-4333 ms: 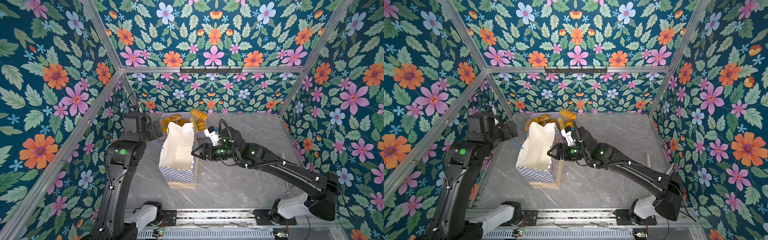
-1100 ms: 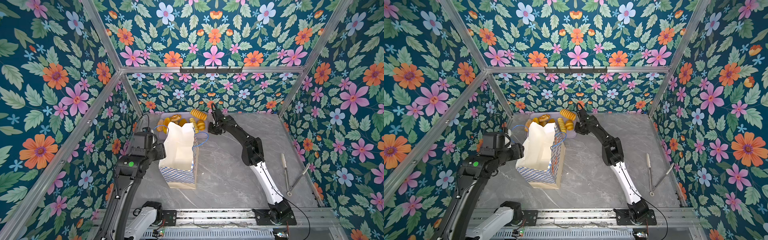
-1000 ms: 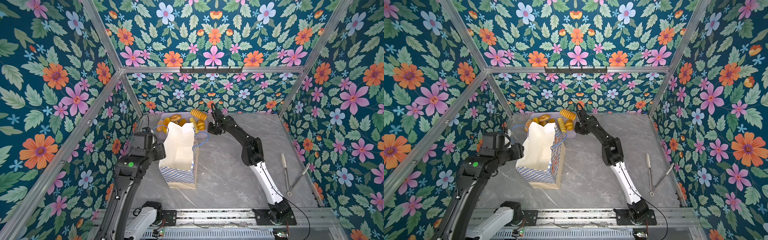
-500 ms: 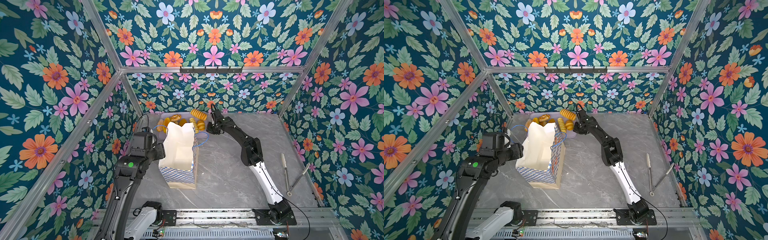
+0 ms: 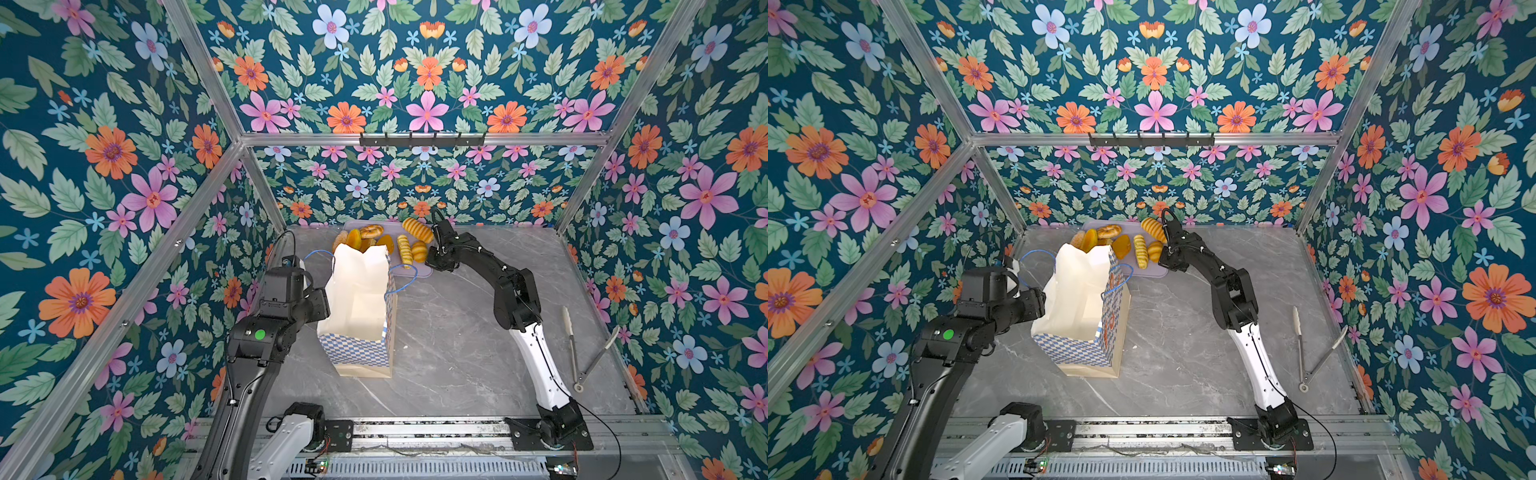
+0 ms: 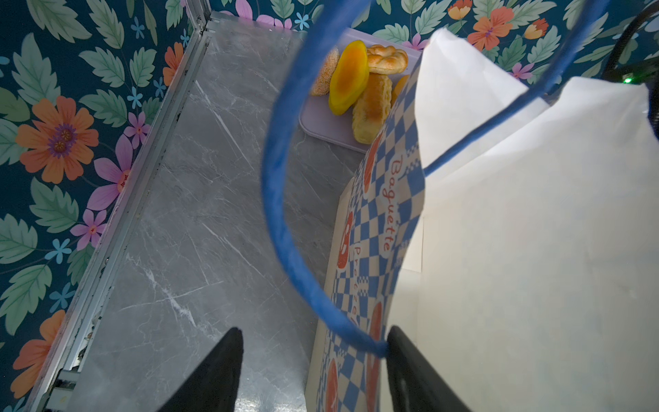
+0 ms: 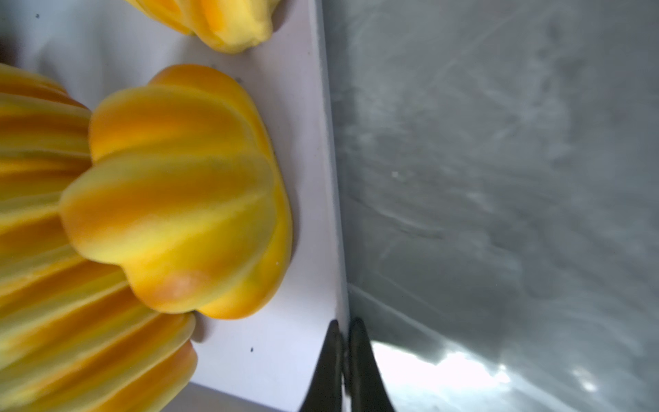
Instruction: Place the fake bread into the paper bag
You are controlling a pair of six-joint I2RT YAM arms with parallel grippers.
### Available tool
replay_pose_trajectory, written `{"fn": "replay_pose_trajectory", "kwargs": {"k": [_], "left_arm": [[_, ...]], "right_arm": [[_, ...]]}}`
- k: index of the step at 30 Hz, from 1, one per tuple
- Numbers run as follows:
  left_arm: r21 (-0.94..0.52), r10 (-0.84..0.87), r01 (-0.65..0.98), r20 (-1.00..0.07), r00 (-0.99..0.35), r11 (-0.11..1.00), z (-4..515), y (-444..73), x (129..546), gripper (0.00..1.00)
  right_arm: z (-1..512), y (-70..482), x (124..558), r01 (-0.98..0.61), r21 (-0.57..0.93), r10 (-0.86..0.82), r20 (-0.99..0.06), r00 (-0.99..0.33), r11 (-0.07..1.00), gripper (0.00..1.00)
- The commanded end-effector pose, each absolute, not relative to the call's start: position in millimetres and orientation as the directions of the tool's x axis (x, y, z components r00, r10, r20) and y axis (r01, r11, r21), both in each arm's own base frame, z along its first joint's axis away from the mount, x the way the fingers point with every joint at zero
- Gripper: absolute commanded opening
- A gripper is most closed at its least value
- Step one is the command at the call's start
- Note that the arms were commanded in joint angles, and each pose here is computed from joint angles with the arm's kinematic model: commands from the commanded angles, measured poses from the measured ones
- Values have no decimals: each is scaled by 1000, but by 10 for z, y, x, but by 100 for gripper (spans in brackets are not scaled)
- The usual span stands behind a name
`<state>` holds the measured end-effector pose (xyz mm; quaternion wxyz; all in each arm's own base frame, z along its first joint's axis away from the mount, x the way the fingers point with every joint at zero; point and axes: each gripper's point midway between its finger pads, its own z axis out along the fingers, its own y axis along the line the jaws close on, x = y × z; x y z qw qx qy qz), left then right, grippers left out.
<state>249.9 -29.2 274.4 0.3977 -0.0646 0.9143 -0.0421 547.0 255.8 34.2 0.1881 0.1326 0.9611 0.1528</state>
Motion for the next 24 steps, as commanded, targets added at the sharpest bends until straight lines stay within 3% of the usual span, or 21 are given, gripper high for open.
{"fn": "replay_pose_trajectory", "kwargs": {"k": [1,14,24], "left_arm": [[-130,-154,-86,-730,-666,988,2760,-288,2516,64],[-143,-160,-81,-734,-660,986,2769,-310,2537,61],[-100,-123,-73,-732,-671,992,2784,-281,2558,60]], "right_arm": [[362,2302,5396,289,296,378,-307,-874,910,0],[539,1568,5245,378,276,455,-317,-832,884,0],[583,1048,4849,413,234,471,-318,-823,880,0]]}}
